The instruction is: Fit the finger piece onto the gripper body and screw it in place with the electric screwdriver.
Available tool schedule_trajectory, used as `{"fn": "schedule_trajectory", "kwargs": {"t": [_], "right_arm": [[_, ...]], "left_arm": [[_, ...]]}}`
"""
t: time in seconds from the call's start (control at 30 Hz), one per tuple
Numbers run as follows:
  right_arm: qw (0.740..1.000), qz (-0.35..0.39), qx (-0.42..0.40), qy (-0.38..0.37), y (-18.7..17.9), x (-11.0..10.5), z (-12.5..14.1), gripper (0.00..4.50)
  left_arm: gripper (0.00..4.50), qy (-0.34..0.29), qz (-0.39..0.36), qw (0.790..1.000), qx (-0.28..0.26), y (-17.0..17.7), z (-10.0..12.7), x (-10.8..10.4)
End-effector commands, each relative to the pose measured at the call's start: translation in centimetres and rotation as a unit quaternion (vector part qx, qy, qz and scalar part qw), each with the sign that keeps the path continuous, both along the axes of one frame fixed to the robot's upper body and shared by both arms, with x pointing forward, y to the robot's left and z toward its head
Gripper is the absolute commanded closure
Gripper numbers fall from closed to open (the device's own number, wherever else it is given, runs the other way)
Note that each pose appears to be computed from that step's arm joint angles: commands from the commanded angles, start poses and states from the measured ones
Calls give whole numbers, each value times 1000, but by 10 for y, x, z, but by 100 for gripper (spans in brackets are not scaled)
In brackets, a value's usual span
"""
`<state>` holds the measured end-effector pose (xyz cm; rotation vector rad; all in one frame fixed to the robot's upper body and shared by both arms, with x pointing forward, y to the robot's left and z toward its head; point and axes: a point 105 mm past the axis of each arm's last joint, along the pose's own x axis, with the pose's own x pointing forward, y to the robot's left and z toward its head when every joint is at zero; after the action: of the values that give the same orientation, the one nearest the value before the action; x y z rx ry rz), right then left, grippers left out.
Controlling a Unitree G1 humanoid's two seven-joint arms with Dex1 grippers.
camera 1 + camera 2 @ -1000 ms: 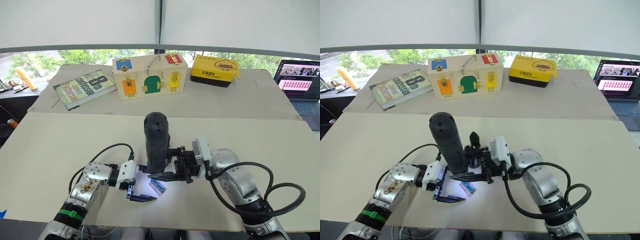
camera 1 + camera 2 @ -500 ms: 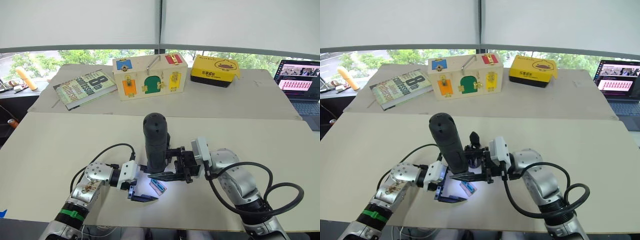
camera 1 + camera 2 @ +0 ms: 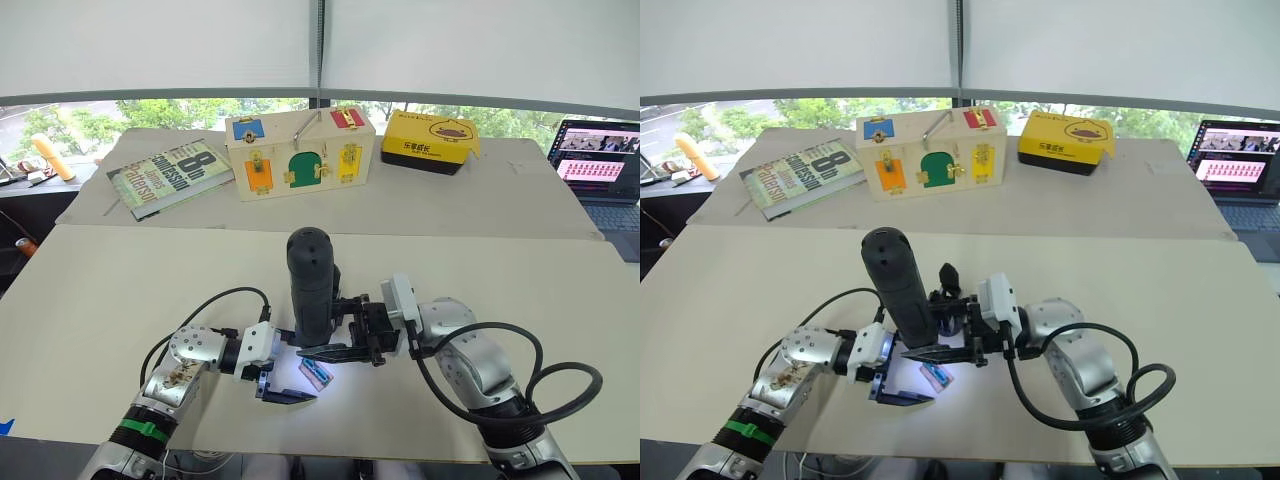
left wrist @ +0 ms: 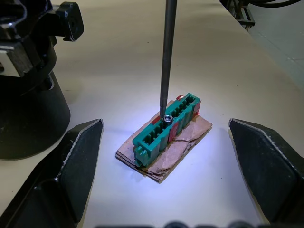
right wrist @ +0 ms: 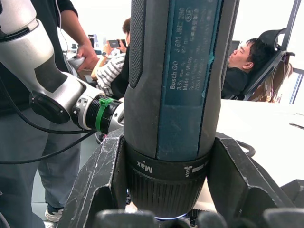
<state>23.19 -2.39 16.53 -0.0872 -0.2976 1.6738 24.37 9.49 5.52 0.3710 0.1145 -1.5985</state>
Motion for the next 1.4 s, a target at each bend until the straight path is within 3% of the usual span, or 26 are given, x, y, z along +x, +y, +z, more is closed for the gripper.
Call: {"fn": "schedule_trajectory", "kwargs": {"t": [0.03,1.4], "right_arm": [[999,11,20,-34,1,-3,14,255],[998,-1,11,-56,-2,1,17,255]], "left_arm": [[1,38,-1,999,22,-1,-20,-8],[1,45,7,999,25,3,-33,-8]]}}
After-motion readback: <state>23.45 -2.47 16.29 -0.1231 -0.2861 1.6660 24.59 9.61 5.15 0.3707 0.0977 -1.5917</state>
